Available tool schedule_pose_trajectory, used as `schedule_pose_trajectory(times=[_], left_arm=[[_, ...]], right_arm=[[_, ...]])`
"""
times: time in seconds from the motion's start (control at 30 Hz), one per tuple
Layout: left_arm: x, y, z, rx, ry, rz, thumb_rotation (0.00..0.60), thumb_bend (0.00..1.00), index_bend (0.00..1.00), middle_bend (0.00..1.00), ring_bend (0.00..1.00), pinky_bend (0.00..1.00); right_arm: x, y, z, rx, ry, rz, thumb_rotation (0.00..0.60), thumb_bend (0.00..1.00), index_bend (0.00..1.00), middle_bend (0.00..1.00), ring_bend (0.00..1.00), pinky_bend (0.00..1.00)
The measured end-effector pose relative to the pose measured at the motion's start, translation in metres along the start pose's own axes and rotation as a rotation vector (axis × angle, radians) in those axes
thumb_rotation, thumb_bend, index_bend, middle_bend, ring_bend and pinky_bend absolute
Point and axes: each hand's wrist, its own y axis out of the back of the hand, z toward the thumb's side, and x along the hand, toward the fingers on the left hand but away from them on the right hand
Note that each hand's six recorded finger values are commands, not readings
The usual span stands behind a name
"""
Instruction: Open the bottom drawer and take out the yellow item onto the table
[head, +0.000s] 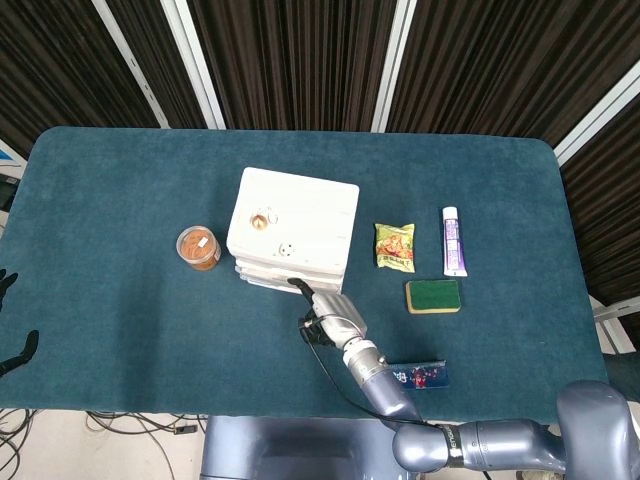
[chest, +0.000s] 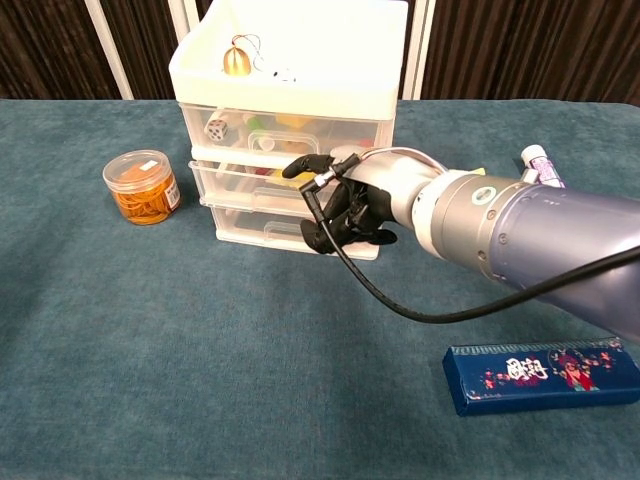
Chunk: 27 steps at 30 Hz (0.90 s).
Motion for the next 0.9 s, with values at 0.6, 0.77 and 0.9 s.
schedule_pose_trajectory(times=[0.6, 0.77, 0.9], left_arm=[[0.0003, 0.0010, -0.0011, -0.001, 0.002, 0.004, 0.600, 0.41, 0.04, 0.00, 0.00, 0.00], [0.0005, 0.0012, -0.0017, -0.001, 0.004, 0.005, 0.600, 0.40, 0.04, 0.00, 0.00, 0.00], [0.0006, 0.0009, -0.0021, -0.002, 0.006, 0.003, 0.600, 0.41, 0.04, 0.00, 0.00, 0.00]], right_arm=[[0.0058, -0.0024, 0.0029, 0.019, 0.001, 0.057, 0.600, 0.63, 0.20, 0.89, 0.92, 0.94], [0.0066, -0.0016, 0.0039, 0.016, 0.001, 0.081, 0.600, 0.63, 0.20, 0.89, 0.92, 0.94], [0.0079, -0.0001, 0.0049, 0.008, 0.003, 0.092, 0.600, 0.63, 0.20, 0.89, 0.92, 0.94]])
